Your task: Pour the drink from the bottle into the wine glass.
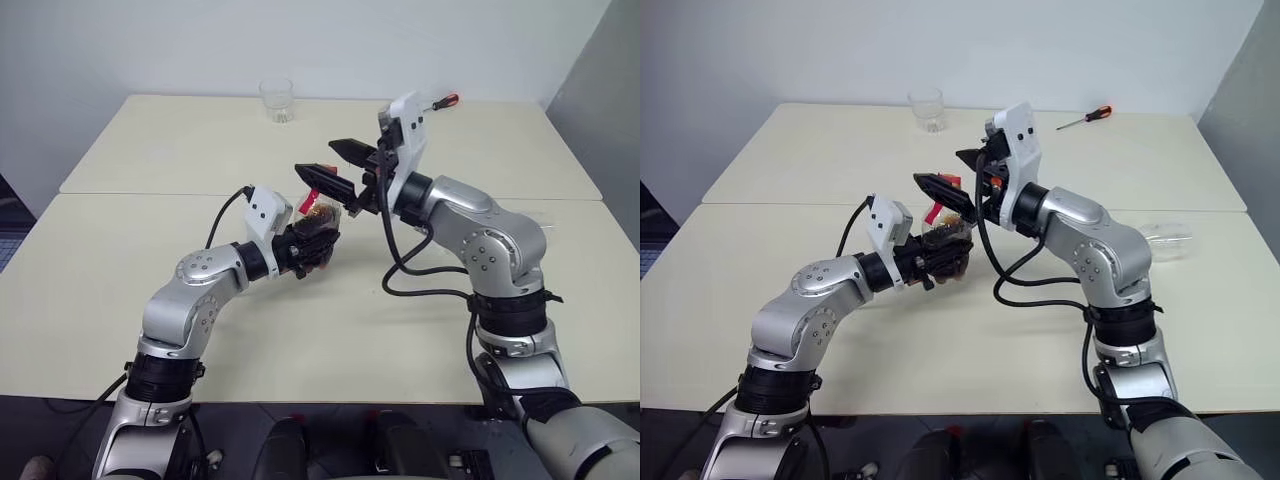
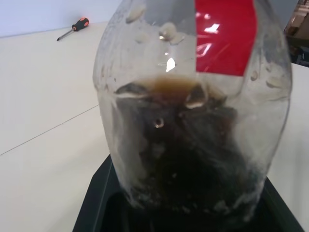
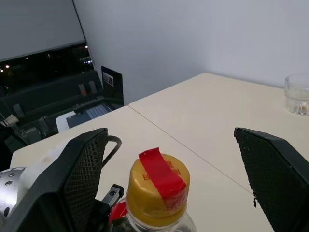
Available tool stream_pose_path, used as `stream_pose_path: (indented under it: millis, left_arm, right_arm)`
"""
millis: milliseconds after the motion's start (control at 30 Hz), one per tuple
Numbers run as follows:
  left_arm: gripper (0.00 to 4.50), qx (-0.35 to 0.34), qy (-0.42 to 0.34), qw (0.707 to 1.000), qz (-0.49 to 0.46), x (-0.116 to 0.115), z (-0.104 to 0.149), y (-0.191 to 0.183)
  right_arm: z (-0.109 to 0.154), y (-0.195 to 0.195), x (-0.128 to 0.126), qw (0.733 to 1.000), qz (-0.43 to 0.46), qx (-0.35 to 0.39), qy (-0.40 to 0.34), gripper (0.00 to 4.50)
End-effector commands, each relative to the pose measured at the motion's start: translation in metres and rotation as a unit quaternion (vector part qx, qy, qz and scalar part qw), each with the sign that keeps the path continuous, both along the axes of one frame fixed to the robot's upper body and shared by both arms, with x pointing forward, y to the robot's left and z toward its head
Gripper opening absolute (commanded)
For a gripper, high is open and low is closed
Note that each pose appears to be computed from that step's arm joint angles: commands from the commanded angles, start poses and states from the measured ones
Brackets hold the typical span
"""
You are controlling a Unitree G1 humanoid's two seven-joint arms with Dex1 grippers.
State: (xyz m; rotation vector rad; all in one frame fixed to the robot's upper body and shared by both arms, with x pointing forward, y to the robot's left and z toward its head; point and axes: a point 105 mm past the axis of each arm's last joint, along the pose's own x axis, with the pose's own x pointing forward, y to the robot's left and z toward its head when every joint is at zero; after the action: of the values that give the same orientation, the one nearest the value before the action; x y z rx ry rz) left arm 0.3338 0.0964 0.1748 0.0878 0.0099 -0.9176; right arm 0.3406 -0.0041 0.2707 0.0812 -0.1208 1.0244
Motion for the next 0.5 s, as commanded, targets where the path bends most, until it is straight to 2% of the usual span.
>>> stream_pose_path:
  millis: [33,500]
  left_arm:
    - [1.82,-0.007,-0.042,0.999,-0.012,-0.003,0.019,-0.005]
    - [1.82,-0.011,-0.044,0.999,-0.015,-0.002,0.02,-0.006]
  right_arm:
    - [0.012,-0.001,-0.004,1.0,-0.001,0.006,-0.028,4.47]
    - [0.009,-0.021,0.004,0.999,-0.037,0.012,-0.01,4.47]
